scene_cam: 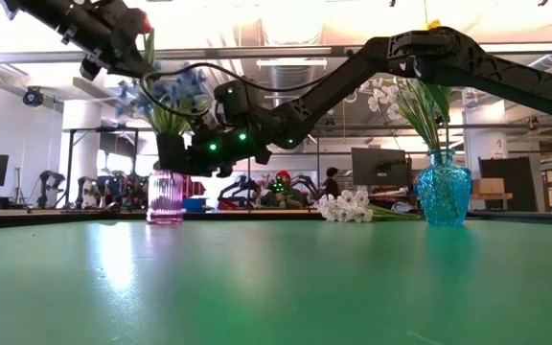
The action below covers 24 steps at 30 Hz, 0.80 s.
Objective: Sort flowers into vase by color
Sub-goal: Put the left red tulip into the purple vase
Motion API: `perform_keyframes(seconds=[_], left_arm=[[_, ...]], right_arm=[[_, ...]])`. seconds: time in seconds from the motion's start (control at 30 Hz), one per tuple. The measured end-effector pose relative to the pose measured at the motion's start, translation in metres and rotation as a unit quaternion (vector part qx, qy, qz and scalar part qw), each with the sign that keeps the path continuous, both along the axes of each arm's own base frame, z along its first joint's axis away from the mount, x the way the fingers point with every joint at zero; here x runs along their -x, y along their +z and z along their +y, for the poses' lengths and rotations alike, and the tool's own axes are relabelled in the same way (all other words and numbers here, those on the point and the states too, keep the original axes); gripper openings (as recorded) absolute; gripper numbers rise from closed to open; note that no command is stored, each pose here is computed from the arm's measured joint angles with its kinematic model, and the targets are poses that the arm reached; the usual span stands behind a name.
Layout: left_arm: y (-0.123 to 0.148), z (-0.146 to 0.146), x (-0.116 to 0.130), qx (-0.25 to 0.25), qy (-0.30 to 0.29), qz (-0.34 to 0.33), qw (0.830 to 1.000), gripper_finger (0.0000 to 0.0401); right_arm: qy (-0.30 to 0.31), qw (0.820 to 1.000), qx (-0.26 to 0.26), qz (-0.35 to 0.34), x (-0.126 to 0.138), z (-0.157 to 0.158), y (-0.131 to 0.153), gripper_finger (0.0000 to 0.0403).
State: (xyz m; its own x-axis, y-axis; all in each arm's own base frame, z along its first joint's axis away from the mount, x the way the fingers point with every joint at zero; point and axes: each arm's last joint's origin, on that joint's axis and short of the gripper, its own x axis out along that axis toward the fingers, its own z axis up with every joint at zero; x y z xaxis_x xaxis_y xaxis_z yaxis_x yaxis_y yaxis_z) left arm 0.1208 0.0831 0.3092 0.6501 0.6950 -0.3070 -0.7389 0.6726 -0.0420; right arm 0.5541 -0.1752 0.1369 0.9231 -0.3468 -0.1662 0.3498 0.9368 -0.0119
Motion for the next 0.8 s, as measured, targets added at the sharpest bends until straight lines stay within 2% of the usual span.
perform_keyframes(seconds=[0.13,0.3,0.53,0.8], left_arm=[[0.002,-0.001,0.001,-0.003,-0.001,0.004,1.000,0.0000],[0.033,-0.006,0.009,-0.038,-0.005,-0.031,0.999,0.0000],[0.066,-0.012,0.020,-0.054,-0.009,-0.026,0.998,0.0000],[0.058,-0.012,0.019,-0.029,-0.009,0.004,1.000,0.0000]], right_arm=[[0.003,1.000,0.004,0.011,0.000,0.000,-0.001,0.0267],[0.007,1.000,-0.001,0.026,0.001,0.001,-0.004,0.0305],[0.008,0.999,-0.004,0.035,0.001,0.002,-0.006,0.0348],[0.008,1.000,0.004,0.016,0.000,0.001,-0.002,0.0359]])
